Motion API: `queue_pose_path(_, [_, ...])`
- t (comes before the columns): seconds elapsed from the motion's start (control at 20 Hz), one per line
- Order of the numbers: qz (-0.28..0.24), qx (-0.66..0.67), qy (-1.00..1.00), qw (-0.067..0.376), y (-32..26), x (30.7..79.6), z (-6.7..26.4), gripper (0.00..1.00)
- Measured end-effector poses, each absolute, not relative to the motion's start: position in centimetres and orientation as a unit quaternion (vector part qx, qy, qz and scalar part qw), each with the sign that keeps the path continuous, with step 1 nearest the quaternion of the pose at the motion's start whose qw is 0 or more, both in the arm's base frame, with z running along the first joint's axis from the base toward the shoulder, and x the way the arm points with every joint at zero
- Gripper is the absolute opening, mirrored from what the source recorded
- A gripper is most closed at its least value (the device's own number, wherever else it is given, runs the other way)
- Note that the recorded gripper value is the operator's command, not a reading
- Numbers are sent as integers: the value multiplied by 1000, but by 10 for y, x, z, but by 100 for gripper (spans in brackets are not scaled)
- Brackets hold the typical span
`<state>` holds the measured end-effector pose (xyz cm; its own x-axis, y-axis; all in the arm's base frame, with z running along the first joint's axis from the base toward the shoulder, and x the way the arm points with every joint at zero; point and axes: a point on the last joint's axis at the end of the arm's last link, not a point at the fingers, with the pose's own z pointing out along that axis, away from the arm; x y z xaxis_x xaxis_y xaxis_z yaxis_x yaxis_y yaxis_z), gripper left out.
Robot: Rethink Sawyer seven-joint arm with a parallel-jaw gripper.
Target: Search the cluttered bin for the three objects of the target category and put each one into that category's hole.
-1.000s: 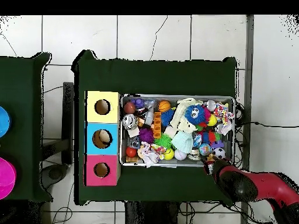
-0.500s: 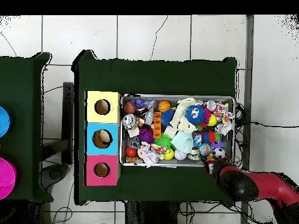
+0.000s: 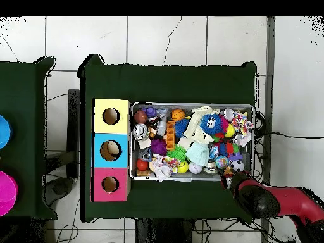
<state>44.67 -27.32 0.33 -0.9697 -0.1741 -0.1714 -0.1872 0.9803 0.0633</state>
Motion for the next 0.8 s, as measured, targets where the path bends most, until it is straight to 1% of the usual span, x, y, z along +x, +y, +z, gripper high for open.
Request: queue_pose_path(0.8, [31,-89,993,72,-280,450,14,100])
